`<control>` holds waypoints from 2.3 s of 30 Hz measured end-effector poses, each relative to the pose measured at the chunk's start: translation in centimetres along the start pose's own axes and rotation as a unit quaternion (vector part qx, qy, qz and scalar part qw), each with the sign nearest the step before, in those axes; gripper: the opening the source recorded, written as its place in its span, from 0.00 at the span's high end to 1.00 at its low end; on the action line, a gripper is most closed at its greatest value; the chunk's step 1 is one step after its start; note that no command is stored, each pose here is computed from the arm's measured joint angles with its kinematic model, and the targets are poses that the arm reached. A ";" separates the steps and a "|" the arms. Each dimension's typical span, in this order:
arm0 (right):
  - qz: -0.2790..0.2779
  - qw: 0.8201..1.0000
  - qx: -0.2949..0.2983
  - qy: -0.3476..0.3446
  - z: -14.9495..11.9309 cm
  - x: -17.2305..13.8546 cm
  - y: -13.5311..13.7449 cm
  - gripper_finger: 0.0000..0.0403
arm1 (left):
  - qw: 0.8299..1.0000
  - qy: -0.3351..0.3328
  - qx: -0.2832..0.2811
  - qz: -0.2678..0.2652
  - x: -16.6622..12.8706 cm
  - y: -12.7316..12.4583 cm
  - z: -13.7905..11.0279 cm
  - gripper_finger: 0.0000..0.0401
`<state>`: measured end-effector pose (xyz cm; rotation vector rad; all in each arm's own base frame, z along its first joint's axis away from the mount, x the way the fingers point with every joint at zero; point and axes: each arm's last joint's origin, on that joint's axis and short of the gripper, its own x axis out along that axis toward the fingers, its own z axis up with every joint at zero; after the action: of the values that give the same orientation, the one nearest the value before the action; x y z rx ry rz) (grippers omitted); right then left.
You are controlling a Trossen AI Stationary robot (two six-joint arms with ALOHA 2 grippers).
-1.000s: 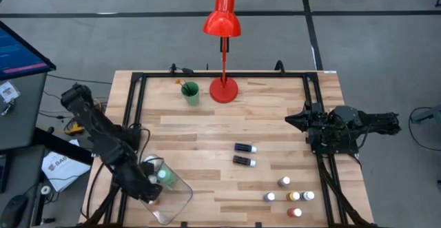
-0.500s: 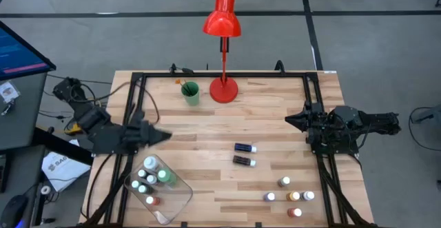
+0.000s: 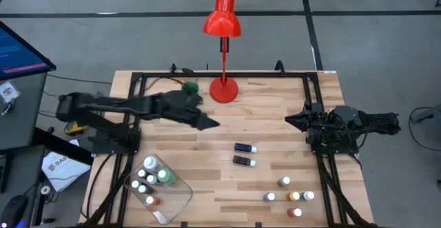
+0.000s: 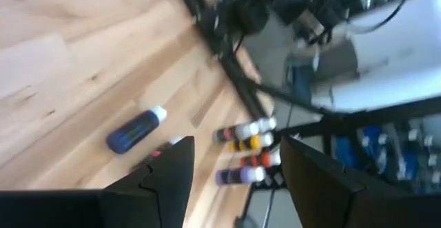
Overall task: Pick & Place Paint Supplies
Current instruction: Adjust the blue coloring bottle to the center of the table
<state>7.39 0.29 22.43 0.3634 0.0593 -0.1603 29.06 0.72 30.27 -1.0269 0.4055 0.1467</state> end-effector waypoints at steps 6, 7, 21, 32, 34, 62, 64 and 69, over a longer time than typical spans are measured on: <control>0.000 1.000 0.000 0.000 0.0 0.0 0.0 0.92 | 0.997 0.023 0.064 -0.028 5.3 2.4 0.5 0.49; 0.000 1.000 0.000 0.000 0.0 0.0 0.0 0.92 | 0.997 0.027 0.075 -0.023 5.9 2.7 0.5 0.49; 0.000 1.000 0.000 0.000 0.0 0.0 0.0 0.92 | 0.929 0.015 0.359 0.082 14.1 4.1 0.2 0.49; 0.000 1.000 0.000 0.000 0.0 0.0 0.0 0.92 | 0.885 0.066 0.448 0.107 17.1 6.5 -2.3 0.38; 0.000 1.000 0.000 0.000 0.0 0.0 0.0 0.92 | 0.880 0.071 0.458 0.105 17.4 6.6 -2.7 0.35; 0.000 1.000 0.000 0.000 0.0 0.0 0.0 0.92 | 0.851 0.170 0.485 0.108 20.1 9.0 -7.3 0.37; 0.000 1.000 0.000 0.000 0.0 0.0 0.0 0.92 | 0.849 0.182 0.483 0.116 20.0 9.2 -7.4 0.41; 0.000 1.000 0.000 0.000 0.0 0.0 0.0 0.92 | 0.858 0.171 0.465 0.138 20.0 9.3 -7.4 0.52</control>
<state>7.39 0.29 22.43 0.3636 0.0589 -0.1606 42.63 -2.19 11.64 -0.0180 0.8448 0.0074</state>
